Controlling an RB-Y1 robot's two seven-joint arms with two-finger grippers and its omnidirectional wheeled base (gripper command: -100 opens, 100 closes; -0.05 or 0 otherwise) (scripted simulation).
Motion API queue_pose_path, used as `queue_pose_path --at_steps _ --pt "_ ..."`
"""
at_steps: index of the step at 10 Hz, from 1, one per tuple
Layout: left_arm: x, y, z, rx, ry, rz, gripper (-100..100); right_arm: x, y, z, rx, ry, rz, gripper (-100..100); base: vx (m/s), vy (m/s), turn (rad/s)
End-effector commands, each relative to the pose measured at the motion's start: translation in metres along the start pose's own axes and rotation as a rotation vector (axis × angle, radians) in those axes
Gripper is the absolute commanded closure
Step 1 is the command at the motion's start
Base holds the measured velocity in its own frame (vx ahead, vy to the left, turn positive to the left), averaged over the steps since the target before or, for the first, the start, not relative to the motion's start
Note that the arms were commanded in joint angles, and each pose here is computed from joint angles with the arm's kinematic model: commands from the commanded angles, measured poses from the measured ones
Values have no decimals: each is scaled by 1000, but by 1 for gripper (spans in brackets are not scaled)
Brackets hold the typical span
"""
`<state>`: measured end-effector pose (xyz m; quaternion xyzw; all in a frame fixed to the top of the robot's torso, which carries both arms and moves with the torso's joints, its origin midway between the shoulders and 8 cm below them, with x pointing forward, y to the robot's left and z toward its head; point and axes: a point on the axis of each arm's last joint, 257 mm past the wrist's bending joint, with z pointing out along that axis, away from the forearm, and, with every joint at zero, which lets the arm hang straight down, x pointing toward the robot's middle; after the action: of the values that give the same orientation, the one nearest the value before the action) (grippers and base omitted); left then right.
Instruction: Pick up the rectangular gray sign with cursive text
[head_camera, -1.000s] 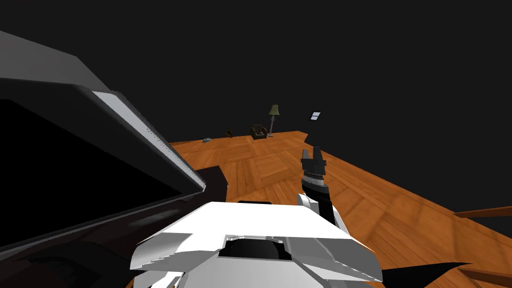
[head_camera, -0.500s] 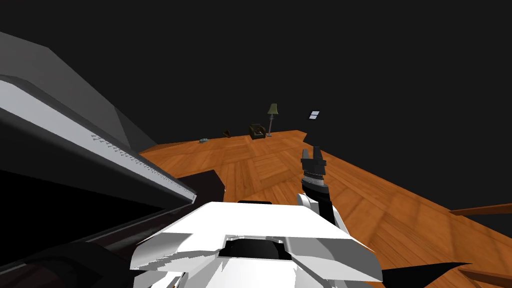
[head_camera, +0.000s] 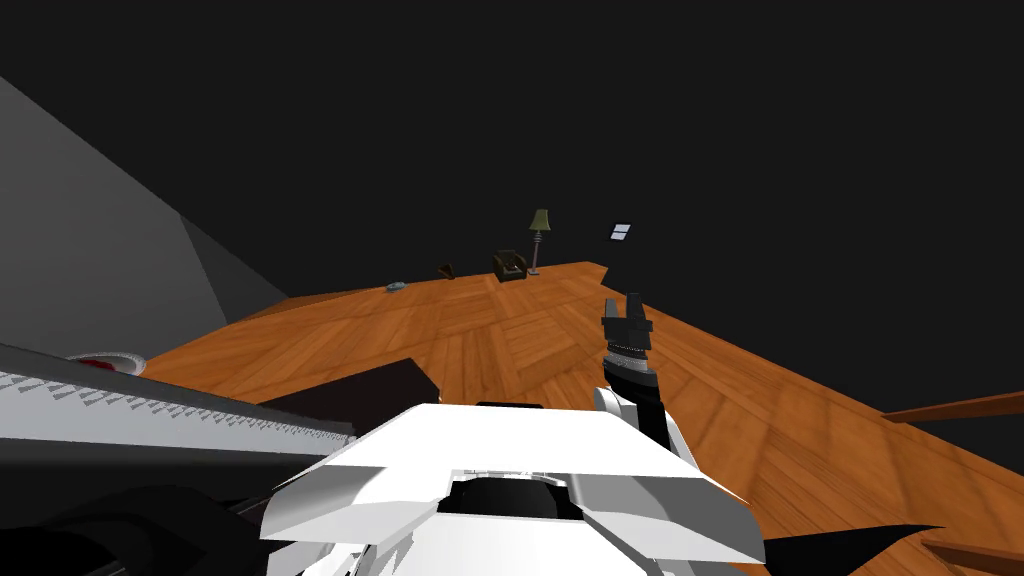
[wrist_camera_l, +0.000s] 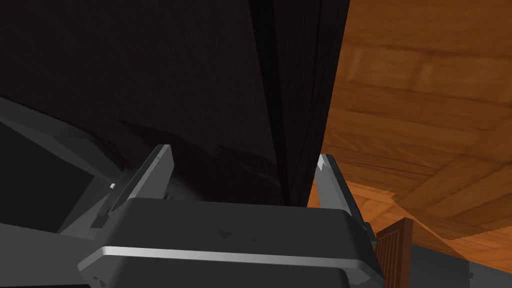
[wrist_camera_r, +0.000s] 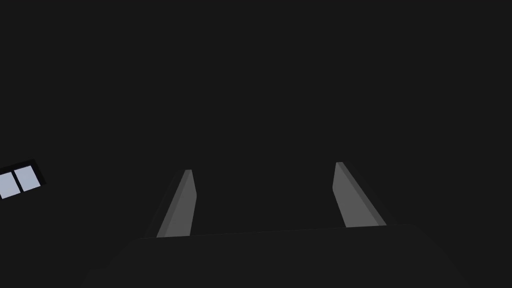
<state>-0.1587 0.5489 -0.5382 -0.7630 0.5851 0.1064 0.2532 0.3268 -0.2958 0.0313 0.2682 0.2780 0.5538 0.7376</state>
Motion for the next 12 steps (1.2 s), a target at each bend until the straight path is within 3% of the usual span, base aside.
queue_pose_path --at_steps 1,5,7,12 --pt "-21 35 -6 -74 -32 -14 -100 0 0 0 0 0 0 0 180 1 -57" --pt "-74 124 -30 -264 -126 -64 -100 0 0 0 0 0 0 0 248 19 -145" --pt "-74 124 -30 -264 -126 -64 -100 0 0 0 0 0 0 0 130 3 -15" --pt "-110 179 -56 -387 -203 -112 -100 0 0 0 0 0 0 0 123 38 -89"
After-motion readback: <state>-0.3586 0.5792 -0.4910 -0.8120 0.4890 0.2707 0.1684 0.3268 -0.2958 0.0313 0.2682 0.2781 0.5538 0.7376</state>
